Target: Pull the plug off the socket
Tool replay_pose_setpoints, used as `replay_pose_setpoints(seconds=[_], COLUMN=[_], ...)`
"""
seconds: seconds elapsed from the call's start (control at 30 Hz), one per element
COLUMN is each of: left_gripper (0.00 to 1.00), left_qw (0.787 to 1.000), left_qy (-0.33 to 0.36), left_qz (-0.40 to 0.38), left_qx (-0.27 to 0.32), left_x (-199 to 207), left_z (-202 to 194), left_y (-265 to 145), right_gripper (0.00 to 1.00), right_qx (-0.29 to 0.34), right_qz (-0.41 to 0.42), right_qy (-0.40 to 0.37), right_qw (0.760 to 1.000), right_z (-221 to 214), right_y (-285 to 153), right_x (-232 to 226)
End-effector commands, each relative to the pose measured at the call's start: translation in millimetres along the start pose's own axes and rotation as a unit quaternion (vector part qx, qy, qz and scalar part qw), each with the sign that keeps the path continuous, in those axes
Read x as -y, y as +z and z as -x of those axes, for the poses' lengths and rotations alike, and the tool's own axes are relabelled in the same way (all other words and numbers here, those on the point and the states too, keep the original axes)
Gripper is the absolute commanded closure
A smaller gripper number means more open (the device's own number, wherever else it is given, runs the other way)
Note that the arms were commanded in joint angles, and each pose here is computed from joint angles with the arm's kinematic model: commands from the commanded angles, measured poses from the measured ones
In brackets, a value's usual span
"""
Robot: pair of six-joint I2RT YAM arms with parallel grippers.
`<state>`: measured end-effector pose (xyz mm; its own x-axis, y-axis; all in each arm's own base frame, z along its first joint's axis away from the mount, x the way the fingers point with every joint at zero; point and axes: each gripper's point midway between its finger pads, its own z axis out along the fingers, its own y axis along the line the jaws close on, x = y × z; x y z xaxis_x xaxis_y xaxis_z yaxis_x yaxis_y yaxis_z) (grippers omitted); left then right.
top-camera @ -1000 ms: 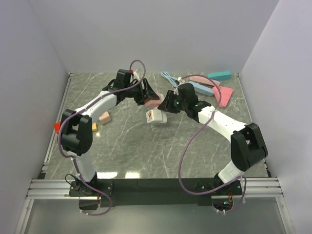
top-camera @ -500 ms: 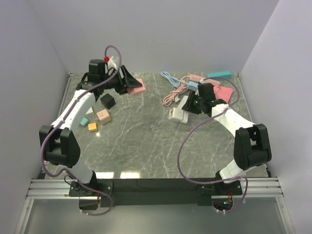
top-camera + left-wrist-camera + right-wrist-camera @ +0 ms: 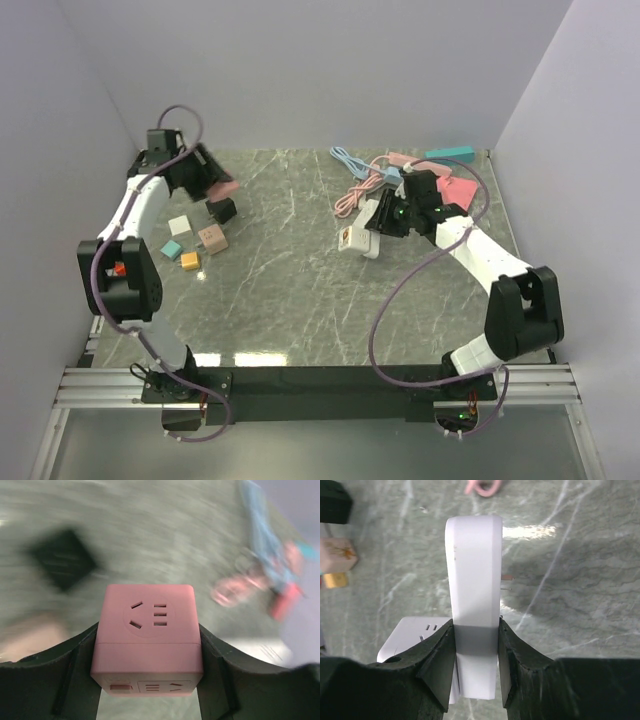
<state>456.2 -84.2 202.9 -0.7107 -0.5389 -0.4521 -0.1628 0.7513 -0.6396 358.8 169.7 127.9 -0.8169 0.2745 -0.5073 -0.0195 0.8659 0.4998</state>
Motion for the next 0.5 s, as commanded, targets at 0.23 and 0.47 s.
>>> replay_pose_setpoints(seconds=[0.23, 0.47], left_gripper=[1.00, 0.71], left_qw=[0.963, 0.952], left_qy=[-0.084, -0.097], left_qz=[0.248, 0.285], left_qx=[0.058, 0.046], left_x=[-178, -207], left_z=[40, 44], left_y=[6, 22], right_gripper=[1.00, 1.00], right_qx=[0.075, 0.069], right_qz=[0.069, 0.062], right_qy=[-0.018, -0.016], right_qw=[0.995, 0.996], right_z=[43, 40], right_y=[-60, -59], right_x=[-50, -46])
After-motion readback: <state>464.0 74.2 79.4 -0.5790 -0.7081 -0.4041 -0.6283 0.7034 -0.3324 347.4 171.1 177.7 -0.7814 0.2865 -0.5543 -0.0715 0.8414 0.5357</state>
